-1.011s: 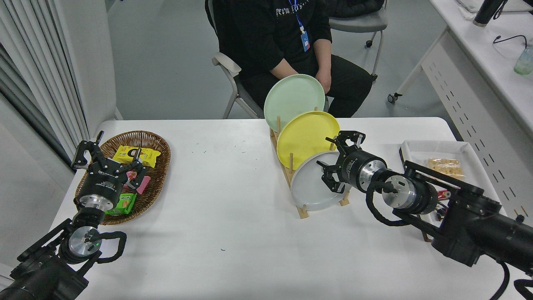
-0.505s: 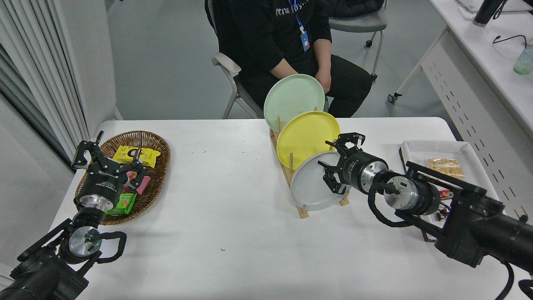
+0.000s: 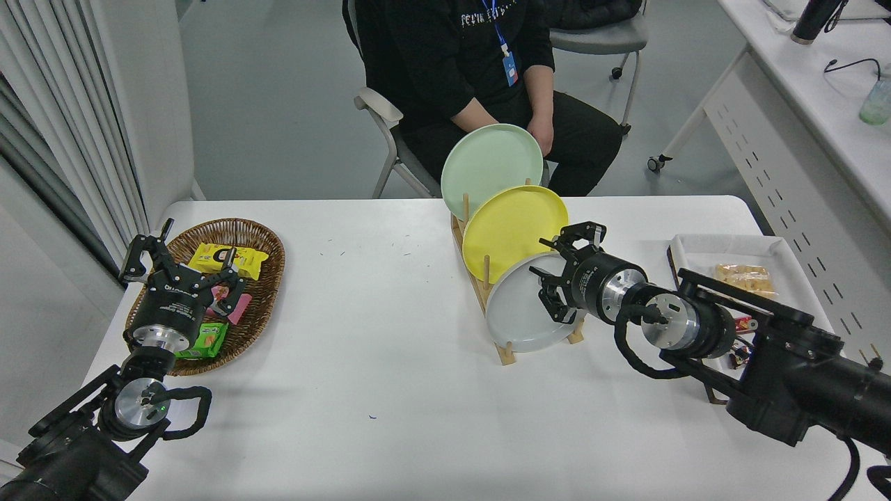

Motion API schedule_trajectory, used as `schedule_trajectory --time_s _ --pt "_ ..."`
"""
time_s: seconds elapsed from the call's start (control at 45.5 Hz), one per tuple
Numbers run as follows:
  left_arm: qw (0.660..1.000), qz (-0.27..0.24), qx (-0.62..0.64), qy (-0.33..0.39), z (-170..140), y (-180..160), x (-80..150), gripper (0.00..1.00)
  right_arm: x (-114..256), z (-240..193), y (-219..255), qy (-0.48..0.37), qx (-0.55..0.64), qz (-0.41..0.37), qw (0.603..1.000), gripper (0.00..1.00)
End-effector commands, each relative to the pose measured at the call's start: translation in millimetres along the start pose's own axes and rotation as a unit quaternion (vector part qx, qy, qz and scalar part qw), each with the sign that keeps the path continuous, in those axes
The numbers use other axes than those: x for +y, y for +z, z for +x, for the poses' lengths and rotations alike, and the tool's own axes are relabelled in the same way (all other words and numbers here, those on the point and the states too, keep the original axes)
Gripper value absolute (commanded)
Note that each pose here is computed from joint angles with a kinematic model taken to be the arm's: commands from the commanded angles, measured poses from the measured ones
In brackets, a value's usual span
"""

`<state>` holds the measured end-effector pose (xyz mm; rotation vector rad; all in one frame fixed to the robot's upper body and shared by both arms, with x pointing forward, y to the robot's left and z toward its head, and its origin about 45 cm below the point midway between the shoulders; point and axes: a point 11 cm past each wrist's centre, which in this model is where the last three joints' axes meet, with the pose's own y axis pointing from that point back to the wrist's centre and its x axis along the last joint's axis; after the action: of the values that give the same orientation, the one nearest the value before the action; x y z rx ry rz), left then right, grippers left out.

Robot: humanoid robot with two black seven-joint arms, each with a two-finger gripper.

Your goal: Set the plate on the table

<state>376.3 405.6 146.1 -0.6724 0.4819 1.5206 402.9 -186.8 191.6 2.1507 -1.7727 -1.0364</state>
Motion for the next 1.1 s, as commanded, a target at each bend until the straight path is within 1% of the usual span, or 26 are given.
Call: schedule_trajectory --time_s 0.0,0.242,0.879,1.077 --pt "1.000 0.000 0.000 0.000 0 0 0 0.98 0 0 0 0.000 0.001 0.000 1.000 0.39" --pt "1.000 0.000 0.000 0.000 0 0 0 0.98 -1 -2 -3 -0.001 0.010 0.006 1.000 0.33" --pt "1.000 0.000 0.000 0.000 0 0 0 0.98 0 -2 -8 0.000 0.020 0.014 1.000 0.24" --pt "1.000 0.000 0.000 0.000 0 0 0 0.98 1 -2 -11 0.000 0.022 0.016 1.000 0.20"
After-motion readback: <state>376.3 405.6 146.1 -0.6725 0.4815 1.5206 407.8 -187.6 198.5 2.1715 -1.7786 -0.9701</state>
